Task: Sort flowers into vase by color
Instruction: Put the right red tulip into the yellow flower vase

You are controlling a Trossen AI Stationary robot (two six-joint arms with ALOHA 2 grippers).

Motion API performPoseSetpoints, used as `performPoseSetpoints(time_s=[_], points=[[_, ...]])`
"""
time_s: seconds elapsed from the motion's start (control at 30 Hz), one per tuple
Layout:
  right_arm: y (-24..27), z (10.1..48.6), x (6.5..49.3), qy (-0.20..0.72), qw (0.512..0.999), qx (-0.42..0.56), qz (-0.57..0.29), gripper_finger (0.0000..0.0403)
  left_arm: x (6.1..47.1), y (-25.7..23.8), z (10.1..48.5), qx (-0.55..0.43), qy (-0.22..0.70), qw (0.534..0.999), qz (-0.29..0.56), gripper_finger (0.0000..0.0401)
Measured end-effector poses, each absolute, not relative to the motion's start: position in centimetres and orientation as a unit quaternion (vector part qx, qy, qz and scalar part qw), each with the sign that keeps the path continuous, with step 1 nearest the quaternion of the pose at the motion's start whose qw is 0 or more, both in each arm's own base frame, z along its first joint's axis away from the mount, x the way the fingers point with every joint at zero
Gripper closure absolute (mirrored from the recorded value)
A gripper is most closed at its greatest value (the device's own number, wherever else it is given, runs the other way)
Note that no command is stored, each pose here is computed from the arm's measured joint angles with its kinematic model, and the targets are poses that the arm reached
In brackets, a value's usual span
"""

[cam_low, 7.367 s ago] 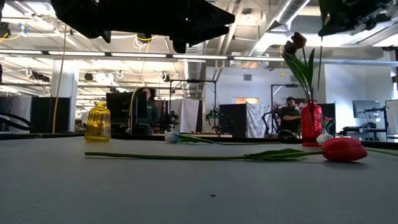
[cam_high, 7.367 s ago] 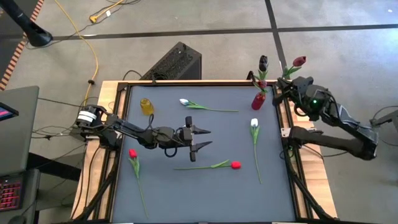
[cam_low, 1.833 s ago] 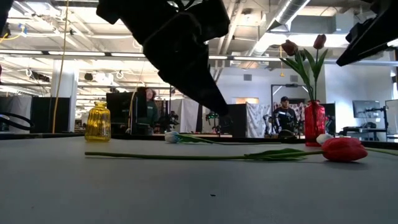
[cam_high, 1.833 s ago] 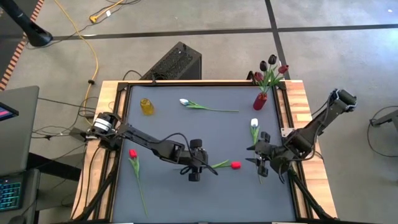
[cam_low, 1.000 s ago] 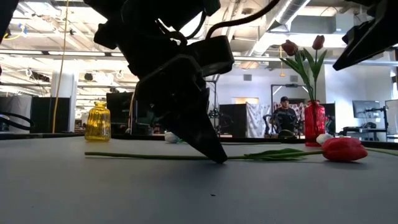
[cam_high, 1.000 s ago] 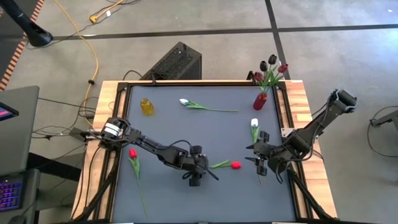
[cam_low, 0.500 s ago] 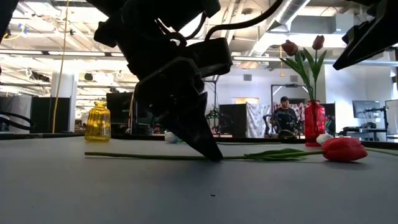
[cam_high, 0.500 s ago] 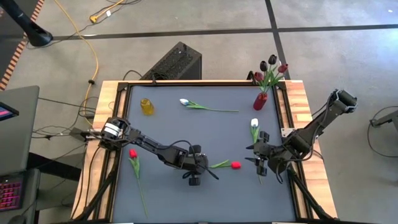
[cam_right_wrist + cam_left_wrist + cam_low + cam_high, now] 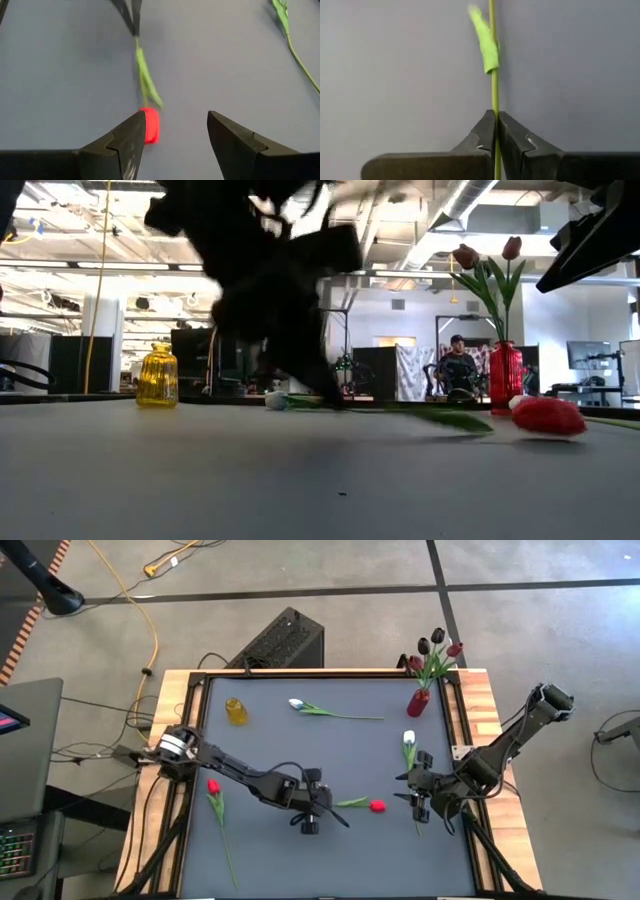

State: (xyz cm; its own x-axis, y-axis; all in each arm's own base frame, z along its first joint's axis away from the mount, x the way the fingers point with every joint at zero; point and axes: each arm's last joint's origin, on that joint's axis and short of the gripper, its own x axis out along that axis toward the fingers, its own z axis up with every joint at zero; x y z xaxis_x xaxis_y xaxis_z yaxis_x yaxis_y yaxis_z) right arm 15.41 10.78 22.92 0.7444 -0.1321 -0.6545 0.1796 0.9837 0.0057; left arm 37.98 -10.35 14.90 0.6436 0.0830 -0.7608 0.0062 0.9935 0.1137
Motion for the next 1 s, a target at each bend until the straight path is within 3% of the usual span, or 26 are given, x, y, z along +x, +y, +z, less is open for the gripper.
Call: performPoseSetpoints(time_s=[0.3, 0.57, 0.83, 1.0], points=[[10.8, 22.9, 15.4, 0.351, 0.932, 0.037, -0.078, 0.0165, 37.6, -9.1, 18.9, 0.072, 0.376, 0.923, 0.034, 0.0401], [11.6, 22.9, 14.8, 0.361, 0.931, 0.036, -0.044, 0.0165, 36.2, -7.6, 18.5, 0.088, 0.371, 0.920, 0.093, 0.0401], [11.9, 22.9, 14.6, 0.357, 0.933, 0.029, -0.041, 0.0165, 31.4, -5.7, 19.1, -0.013, 0.179, 0.977, 0.113, 0.0401], [11.6, 22.9, 14.9, 0.351, 0.934, 0.032, -0.053, 0.0165, 28.2, -4.6, 19.6, -0.070, 0.045, 0.989, 0.125, 0.0401]])
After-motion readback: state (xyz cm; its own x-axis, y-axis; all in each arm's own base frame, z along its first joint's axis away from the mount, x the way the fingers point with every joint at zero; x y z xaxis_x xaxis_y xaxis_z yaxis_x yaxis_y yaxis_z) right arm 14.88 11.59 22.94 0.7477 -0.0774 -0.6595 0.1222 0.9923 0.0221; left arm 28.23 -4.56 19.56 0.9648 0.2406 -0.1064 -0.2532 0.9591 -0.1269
